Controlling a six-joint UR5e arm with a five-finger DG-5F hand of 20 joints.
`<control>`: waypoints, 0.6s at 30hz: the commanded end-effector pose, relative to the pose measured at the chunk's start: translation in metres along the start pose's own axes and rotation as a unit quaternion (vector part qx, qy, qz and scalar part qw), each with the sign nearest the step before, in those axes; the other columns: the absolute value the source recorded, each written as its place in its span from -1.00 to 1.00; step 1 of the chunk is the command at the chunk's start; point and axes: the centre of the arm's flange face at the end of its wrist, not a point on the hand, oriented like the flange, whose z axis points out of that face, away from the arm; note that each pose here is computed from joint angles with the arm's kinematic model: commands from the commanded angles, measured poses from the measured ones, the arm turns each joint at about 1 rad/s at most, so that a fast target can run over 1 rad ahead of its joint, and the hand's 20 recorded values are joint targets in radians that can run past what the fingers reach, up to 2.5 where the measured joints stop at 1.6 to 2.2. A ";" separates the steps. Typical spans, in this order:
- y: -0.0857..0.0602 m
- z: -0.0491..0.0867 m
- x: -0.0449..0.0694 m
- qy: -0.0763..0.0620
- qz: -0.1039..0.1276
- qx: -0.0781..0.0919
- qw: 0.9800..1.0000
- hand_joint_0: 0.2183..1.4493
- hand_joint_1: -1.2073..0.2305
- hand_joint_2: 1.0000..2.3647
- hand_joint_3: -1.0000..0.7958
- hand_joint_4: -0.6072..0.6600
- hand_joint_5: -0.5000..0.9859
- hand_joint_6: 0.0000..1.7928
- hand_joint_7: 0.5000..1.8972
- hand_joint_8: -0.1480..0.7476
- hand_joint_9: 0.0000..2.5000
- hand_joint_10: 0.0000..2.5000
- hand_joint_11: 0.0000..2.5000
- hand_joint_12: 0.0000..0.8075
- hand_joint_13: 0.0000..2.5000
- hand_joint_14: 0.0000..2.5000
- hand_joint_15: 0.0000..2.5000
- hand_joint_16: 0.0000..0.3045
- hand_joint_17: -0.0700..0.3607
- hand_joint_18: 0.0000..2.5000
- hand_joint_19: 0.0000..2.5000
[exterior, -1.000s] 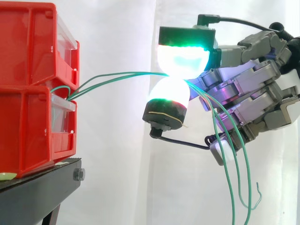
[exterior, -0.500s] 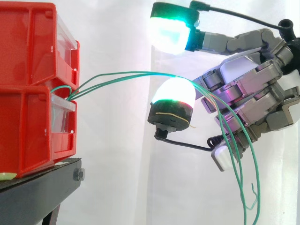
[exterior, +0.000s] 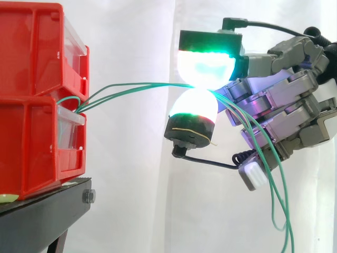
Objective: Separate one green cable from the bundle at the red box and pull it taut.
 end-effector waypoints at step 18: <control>0.002 -0.001 -0.005 -0.012 -0.049 0.003 0.999 -0.72 0.35 -1.00 -0.44 0.15 -0.14 -0.39 0.22 -0.22 0.93 0.27 0.33 -0.21 0.22 1.00 -0.27 -0.44 0.22 -0.10 -0.95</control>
